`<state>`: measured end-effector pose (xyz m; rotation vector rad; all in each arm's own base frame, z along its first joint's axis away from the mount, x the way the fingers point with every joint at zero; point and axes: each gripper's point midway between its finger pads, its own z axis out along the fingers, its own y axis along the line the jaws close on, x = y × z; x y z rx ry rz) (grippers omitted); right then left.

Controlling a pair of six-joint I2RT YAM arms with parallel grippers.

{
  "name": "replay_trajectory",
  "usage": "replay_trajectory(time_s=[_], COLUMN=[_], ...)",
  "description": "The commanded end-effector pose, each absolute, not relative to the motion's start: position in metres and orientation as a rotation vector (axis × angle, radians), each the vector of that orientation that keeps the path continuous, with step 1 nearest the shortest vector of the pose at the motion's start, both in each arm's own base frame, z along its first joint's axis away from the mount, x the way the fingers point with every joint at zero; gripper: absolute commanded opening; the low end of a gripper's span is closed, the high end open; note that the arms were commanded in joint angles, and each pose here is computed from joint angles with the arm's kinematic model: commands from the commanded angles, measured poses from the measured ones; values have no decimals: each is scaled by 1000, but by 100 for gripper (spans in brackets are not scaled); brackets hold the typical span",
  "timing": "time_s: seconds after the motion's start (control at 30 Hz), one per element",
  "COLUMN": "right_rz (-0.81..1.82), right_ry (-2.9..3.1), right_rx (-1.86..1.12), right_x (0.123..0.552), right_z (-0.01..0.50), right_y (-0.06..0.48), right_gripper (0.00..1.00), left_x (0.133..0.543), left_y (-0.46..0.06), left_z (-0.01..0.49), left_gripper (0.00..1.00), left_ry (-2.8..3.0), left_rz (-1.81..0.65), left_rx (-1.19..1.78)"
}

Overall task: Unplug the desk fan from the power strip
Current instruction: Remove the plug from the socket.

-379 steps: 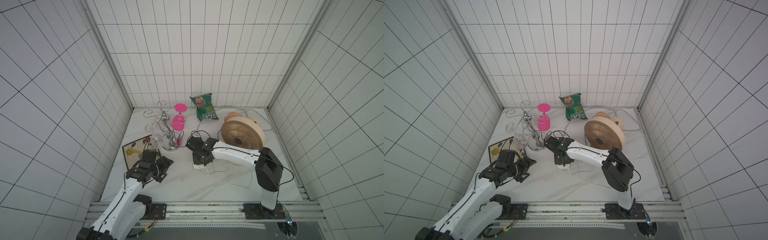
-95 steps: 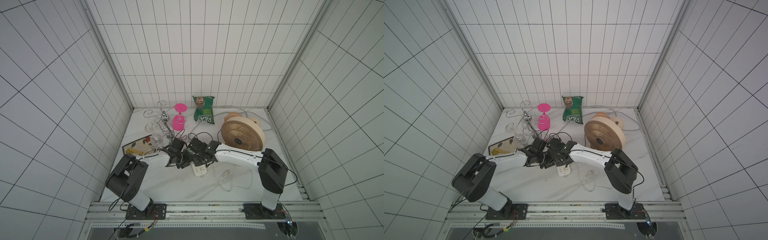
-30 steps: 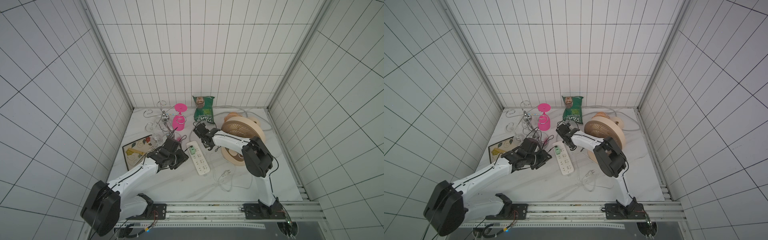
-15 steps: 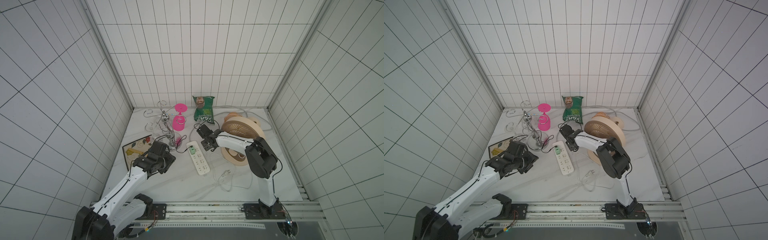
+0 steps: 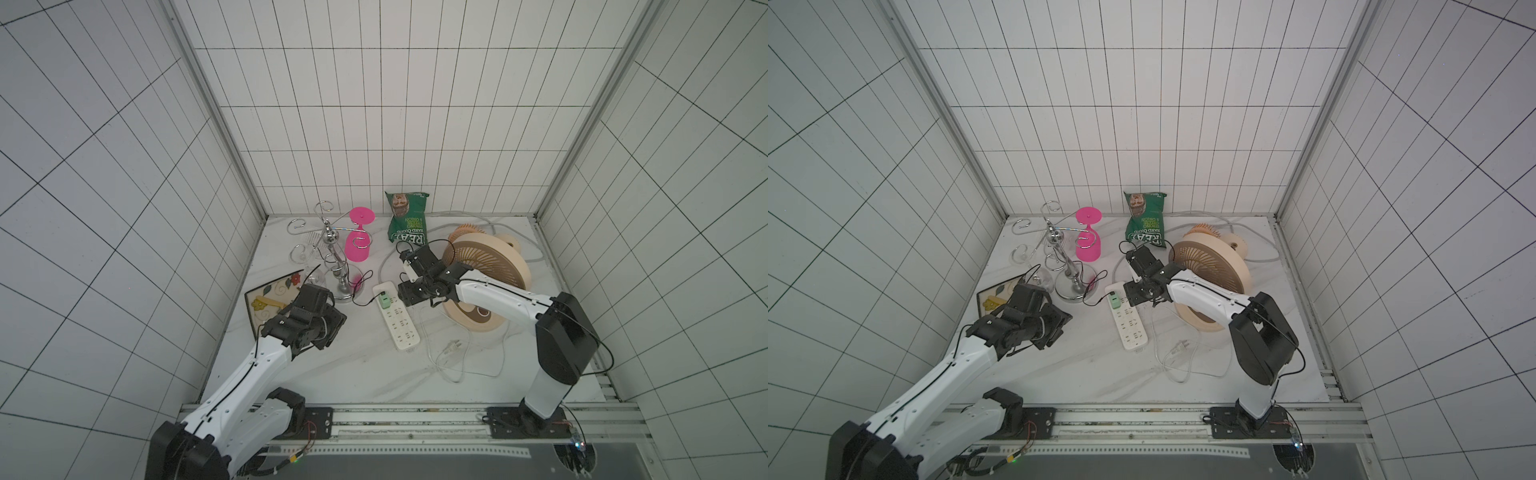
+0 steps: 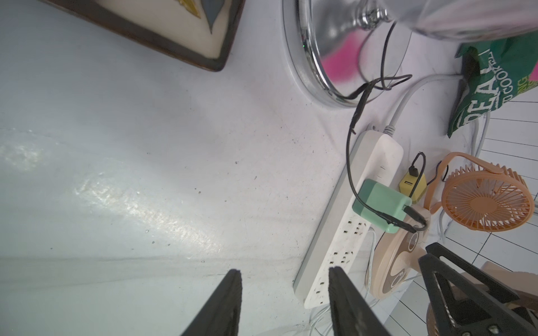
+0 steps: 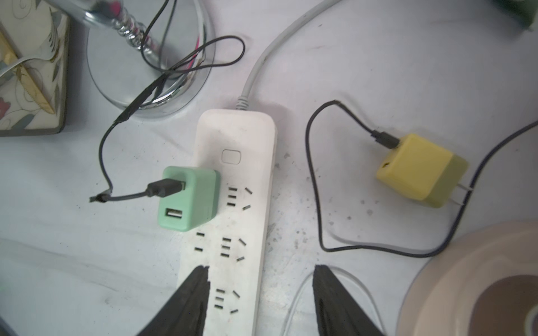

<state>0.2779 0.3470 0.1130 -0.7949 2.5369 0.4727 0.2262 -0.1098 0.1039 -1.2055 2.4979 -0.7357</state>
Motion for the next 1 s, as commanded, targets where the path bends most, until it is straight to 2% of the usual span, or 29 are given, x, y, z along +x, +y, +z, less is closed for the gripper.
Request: replay_trajectory(time_s=[0.0,0.23,0.4,0.77,0.97], right_rz=[563,491,388,382,344], right_ry=[2550,2566,2609,2619,2603], right_rx=[-793,-804,-778,-766,-741], right_x=[257,254,263,272,281], right_z=[117,108,94,82,81], right_y=[363,378,380,400,402], right_gripper=[60,60,60,57,50], left_x=[228,233,231,226,225], left_y=[-112,-127,-127,-125,-125], left_z=[101,93,91,87,85], left_gripper=[50,50,50,50,50], left_ry=[2492,2492,2486,2492,2497], left_rz=[-759,-880,-894,-882,-879], left_rx=[-1210,-1195,-1205,-1218,-1222])
